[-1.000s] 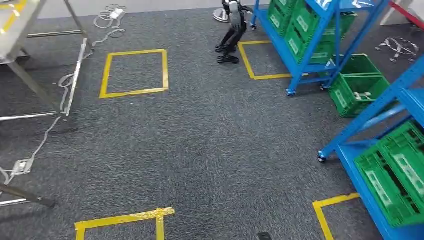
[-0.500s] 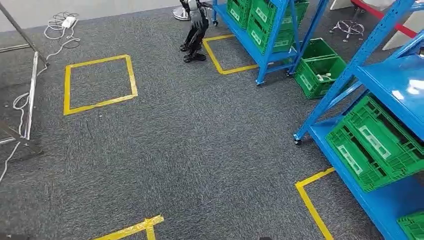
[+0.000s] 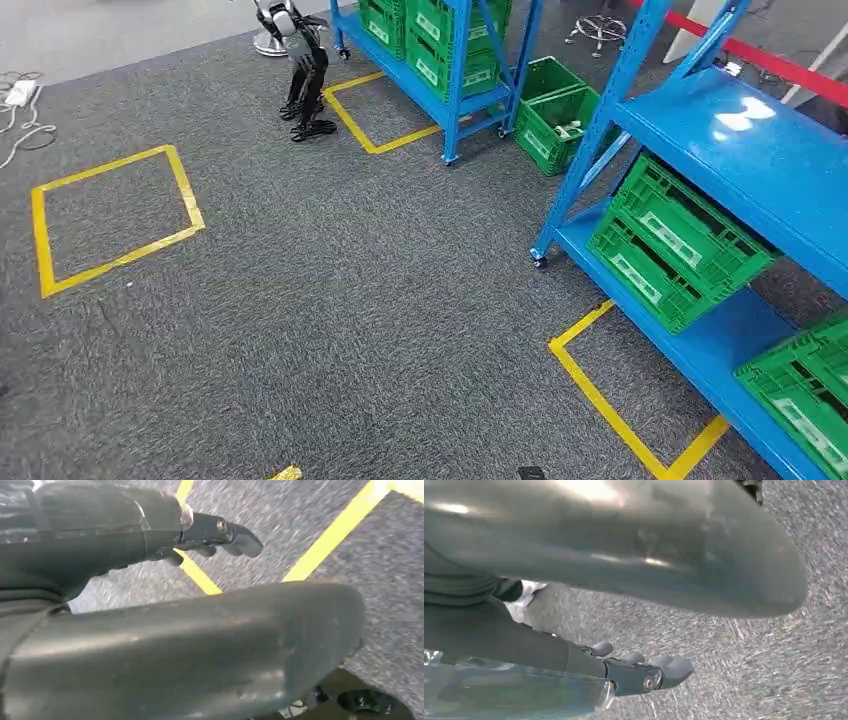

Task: Take the parts from the cabinet and place them on the table.

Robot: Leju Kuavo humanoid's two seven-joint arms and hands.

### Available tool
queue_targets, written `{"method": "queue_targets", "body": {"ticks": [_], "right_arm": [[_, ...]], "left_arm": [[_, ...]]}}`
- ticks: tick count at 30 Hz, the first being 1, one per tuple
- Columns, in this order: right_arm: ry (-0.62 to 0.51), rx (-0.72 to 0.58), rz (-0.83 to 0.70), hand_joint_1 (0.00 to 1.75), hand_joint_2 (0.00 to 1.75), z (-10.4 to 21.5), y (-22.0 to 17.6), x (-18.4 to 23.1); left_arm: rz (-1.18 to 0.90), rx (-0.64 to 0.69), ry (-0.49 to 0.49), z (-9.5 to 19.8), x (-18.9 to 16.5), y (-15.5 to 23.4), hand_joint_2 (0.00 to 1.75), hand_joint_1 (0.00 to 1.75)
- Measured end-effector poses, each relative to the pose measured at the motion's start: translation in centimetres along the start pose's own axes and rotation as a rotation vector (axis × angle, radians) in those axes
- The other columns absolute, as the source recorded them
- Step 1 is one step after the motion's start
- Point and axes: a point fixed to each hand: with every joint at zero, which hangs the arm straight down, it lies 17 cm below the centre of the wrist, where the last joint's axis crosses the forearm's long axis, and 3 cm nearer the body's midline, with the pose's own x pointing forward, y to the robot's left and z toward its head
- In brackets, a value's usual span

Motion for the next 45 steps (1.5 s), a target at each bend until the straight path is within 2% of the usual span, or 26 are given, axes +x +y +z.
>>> {"method": "queue_targets", "body": {"ticks": [9, 21, 33, 45], "right_arm": [[-0.002, 0.005, 0.000, 0.00, 0.00, 0.0, 0.2, 0.1], [0.009, 0.000, 0.000, 0.00, 0.00, 0.0, -0.1, -0.7], [0.004, 0.005, -0.002, 0.00, 0.00, 0.0, 0.2, -0.2], [0.010, -0.002, -0.001, 0.00, 0.00, 0.0, -0.2, -0.6]], "left_arm": [[0.000, 0.005, 0.008, 0.0, -0.5, 0.3, 0.00, 0.00], [-0.003, 0.005, -0.011, -0.1, 0.7, 0.3, 0.00, 0.00], [-0.010, -0.002, 0.022, 0.0, -0.7, 0.0, 0.00, 0.00], [-0.009, -0.009, 0.017, 0.0, -0.1, -0.4, 0.00, 0.00]]}}
